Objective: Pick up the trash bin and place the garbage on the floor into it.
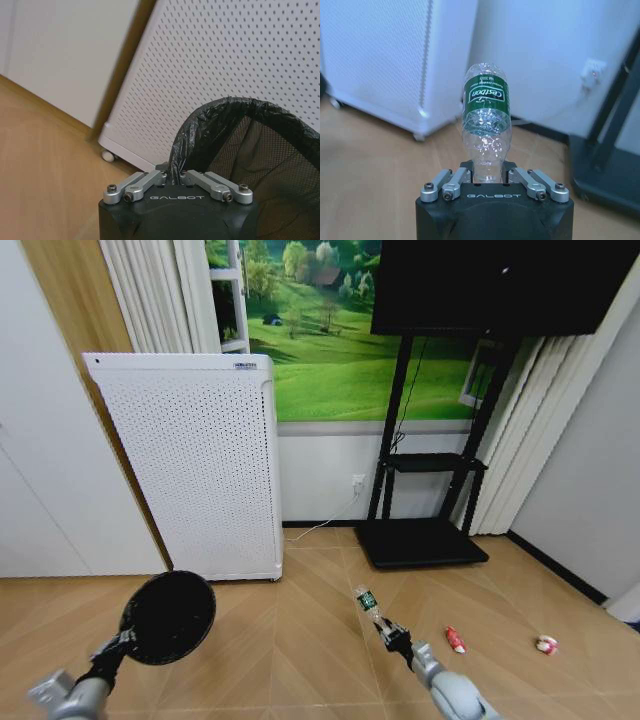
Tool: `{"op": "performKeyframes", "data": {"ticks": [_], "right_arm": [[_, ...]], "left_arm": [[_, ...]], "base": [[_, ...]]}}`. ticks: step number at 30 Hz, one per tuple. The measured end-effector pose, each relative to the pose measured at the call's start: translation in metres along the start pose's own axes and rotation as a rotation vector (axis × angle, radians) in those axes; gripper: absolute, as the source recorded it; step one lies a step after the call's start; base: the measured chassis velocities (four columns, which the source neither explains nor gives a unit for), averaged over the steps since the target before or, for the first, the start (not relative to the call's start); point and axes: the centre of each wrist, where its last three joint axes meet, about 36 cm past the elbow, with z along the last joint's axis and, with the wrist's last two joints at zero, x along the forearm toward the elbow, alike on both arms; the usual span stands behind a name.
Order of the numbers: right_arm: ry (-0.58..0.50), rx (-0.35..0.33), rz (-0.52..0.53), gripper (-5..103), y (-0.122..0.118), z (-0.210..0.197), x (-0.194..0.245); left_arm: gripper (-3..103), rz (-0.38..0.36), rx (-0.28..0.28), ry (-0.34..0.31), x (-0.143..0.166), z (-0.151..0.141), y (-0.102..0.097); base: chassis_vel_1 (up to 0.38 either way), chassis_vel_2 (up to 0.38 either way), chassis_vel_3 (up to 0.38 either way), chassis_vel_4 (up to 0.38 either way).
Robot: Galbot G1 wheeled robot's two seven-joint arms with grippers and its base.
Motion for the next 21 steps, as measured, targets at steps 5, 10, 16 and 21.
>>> {"op": "performKeyframes", "data": {"ticks": [5,10,16,21], "right_arm": [[-0.118,-0.086,-0.137,27,0.025,-0.047,0.002],[-0.197,-0.120,-0.239,27,0.043,-0.077,0.005],[-0.285,-0.113,-0.404,27,0.073,-0.092,0.018],[-0.285,-0.110,-0.462,27,0.093,-0.082,0.011]], "left_arm": [[3,0.027,-0.063,0.104,-0.029,0.029,0.006],[3,0.091,-0.121,0.187,-0.052,0.057,-0.014],[3,0.290,-0.216,0.251,-0.098,0.073,-0.069],[3,0.391,-0.285,0.299,-0.117,0.082,-0.093]], "base": [[0.000,0.000,0.000,0.000],[0.025,0.014,0.004,0.010],[0.000,0.000,0.000,0.000],[0.000,0.000,0.000,0.000]]}}
